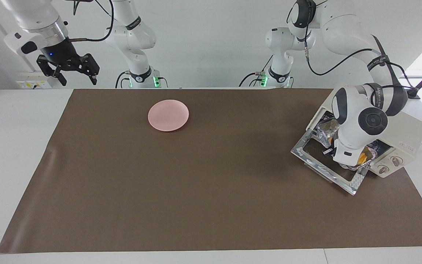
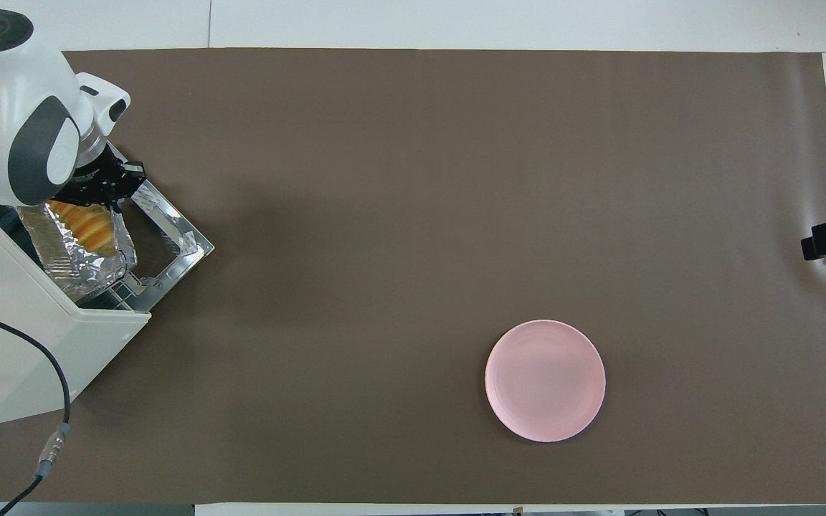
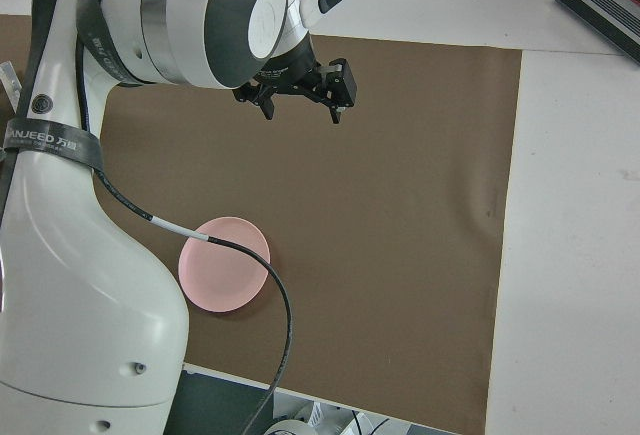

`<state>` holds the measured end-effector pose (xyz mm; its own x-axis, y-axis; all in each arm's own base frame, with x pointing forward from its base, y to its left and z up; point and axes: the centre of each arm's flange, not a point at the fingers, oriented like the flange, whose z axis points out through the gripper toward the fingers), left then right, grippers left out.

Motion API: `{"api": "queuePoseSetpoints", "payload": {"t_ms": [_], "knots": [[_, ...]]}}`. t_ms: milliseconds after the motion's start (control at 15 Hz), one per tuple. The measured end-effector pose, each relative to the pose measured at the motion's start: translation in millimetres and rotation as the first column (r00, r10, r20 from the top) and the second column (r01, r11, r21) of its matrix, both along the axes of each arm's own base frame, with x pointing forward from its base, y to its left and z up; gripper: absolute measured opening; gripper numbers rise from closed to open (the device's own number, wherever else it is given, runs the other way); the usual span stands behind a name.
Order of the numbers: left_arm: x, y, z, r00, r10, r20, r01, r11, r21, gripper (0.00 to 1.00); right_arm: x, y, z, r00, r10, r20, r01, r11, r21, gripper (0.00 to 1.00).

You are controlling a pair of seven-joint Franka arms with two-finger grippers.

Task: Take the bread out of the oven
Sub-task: 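Pull the foil tray out of the oven with the left gripper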

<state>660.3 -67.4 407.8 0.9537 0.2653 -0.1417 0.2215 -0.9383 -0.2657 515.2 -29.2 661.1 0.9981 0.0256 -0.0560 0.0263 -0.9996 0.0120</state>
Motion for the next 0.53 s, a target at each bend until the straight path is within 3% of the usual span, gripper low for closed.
{"api": "queuePoseSetpoints", "payload": {"t_ms": [333, 533], "knots": [[11, -104, 30, 0.998, -0.036, 0.06, 0.04, 0.997, -0.061, 0.02, 0.0, 0, 0, 1.0, 0.0, 0.0, 0.0, 1.0, 0.0, 1.0], [-13, -198, 27, 0.988, -0.14, 0.066, 0.145, 0.986, -0.082, 0.02, 0.0, 0, 0, 1.0, -0.001, 0.0, 0.001, 1.0, 0.0, 1.0]]}}
